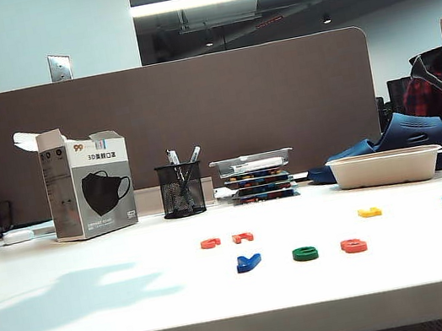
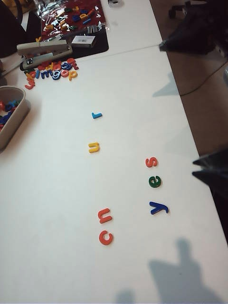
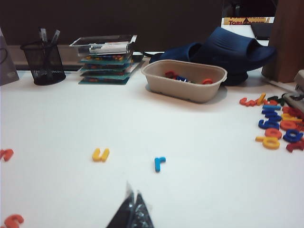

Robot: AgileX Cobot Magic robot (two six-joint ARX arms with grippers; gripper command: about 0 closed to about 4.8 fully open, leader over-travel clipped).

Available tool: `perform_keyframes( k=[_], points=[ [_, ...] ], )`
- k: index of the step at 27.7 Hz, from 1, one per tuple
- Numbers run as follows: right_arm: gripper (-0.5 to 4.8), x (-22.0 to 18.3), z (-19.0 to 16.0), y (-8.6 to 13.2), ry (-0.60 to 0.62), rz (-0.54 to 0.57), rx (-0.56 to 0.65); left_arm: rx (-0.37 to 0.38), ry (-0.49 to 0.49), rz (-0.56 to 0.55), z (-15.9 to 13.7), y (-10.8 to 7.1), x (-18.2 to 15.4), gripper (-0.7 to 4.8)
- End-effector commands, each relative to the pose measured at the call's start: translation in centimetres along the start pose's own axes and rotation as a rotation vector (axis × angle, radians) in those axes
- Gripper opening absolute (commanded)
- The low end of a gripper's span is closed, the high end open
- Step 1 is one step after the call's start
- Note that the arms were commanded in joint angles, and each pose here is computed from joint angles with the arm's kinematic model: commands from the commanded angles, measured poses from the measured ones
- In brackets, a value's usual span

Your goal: Select the appropriate letters from the row of letter magnets placed on the table to arrange into the word "yes".

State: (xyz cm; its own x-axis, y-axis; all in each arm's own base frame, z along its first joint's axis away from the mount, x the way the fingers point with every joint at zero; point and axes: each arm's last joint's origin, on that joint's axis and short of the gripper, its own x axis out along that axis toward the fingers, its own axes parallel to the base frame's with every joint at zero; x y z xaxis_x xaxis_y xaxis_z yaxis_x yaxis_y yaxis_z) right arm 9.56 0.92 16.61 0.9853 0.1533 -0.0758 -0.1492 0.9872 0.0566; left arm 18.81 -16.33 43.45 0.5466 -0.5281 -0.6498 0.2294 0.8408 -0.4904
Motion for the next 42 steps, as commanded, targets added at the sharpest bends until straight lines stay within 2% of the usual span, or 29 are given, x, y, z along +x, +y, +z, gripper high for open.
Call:
perform_keyframes(
  k=[1,6,12,14,17,20,21,22,25,29,38,42],
  points=[
    [-0.01,0.1,-0.2,0.0,-0.016,0.004,-0.012,0.006,-0.025,-0.014,0.2,-0.2,-0.2,-0.05],
    [-0.01,0.2,-0.5,0.0,-0.008,0.003,-0.059,0.021,-0.069,-0.047,0.6,-0.5,-0.2,-0.05],
    [-0.01,0.3,-1.0,-0.1,0.008,-0.002,-0.059,0.133,-0.158,-0.099,1.4,-1.1,-0.3,-0.05],
    [-0.01,0.3,-1.1,-0.1,0.018,-0.011,-0.059,0.149,-0.183,-0.114,1.6,-1.2,-0.4,-0.05],
    [-0.01,0.3,-1.1,-0.1,0.017,-0.016,-0.059,0.234,-0.241,-0.133,2.1,-1.6,-0.5,-0.05],
    [-0.01,0.3,-1.1,-0.1,0.018,-0.017,-0.059,0.351,-0.346,-0.096,2.9,-1.7,-0.8,-0.05],
    [-0.01,0.3,-1.1,-0.1,0.019,-0.017,-0.059,0.367,-0.366,-0.082,3.2,-1.5,-0.9,-0.05],
    [-0.01,0.3,-1.1,-0.1,0.019,-0.017,-0.059,0.378,-0.382,-0.068,3.5,-1.2,-1.0,-0.05],
    [-0.01,0.3,-1.2,-0.1,0.024,-0.017,-0.058,0.353,-0.439,0.021,5.4,1.5,-1.8,-0.05],
    [-0.01,0.3,-1.3,-0.1,0.036,-0.019,-0.057,0.376,-0.485,0.093,6.8,3.7,-3.2,-0.05],
    [-0.01,0.3,-1.3,-0.2,0.040,-0.023,-0.057,0.424,-0.582,0.285,8.7,7.6,-6.9,-0.05],
    [-0.01,0.3,-1.3,-0.2,0.040,-0.023,-0.057,0.406,-0.591,0.373,8.5,9.2,-8.7,-0.05]
  ],
)
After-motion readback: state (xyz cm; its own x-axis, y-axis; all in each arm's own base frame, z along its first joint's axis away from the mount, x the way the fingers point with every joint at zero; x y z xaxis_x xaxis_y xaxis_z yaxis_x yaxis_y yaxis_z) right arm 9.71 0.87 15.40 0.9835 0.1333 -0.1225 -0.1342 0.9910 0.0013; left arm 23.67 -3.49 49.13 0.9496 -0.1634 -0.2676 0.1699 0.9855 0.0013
